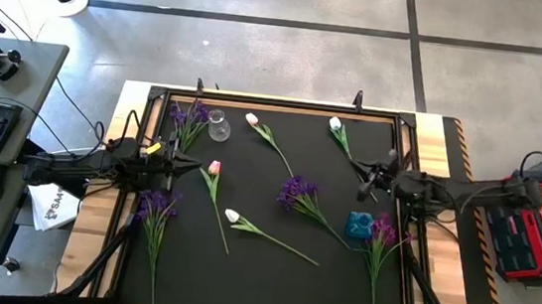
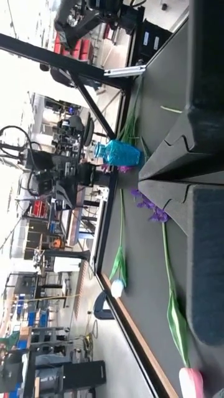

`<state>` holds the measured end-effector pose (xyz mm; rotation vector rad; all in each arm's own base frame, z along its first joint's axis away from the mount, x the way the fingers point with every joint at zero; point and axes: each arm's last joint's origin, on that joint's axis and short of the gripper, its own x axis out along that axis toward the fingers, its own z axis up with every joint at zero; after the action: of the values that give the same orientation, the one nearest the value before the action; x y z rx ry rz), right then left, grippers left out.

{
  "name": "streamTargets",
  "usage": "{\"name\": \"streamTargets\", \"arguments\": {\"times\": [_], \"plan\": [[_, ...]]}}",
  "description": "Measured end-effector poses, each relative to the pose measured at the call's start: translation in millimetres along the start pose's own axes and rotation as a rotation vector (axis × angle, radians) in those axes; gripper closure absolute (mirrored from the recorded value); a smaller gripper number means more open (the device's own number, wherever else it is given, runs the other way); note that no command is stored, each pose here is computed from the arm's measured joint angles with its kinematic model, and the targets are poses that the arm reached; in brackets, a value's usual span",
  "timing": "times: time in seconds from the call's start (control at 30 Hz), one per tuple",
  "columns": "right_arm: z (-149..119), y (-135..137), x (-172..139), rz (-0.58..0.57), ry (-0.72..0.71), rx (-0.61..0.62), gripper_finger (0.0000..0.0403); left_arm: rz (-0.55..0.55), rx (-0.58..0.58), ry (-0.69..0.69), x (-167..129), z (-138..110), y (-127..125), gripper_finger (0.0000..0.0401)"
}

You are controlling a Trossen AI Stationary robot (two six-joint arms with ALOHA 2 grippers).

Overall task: Sort flowers into vase by color
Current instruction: Put the top white flower into the transparent blue vase

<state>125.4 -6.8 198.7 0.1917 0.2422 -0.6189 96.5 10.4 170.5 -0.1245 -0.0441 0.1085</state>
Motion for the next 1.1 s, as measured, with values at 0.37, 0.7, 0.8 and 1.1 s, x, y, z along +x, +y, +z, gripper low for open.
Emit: {"name": "streamTargets", "arguments": {"times": [0.37, 0.7, 0.8, 1.1], "plan": [[24.6, 5.4, 38.4, -0.166, 0.311, -0.053, 0.0295, 0.000, -0.051, 0.000, 0.0, -0.1, 0.0, 0.0401], [16.5, -30.1, 76.1, -0.242, 0.510, 0.049, 0.0204, 0.001, -0.108, 0.007, 0.0, -0.7, 0.1, 0.0401], [11.3, -35.4, 83.5, -0.257, 0.553, 0.065, 0.0199, 0.001, -0.108, 0.006, 0.0, -0.6, 0.1, 0.0401], [-6.5, -52.3, 105.9, -0.342, 0.653, 0.070, 0.0198, 0.001, -0.108, 0.007, 0.0, -0.8, 0.1, 0.0401]]}}
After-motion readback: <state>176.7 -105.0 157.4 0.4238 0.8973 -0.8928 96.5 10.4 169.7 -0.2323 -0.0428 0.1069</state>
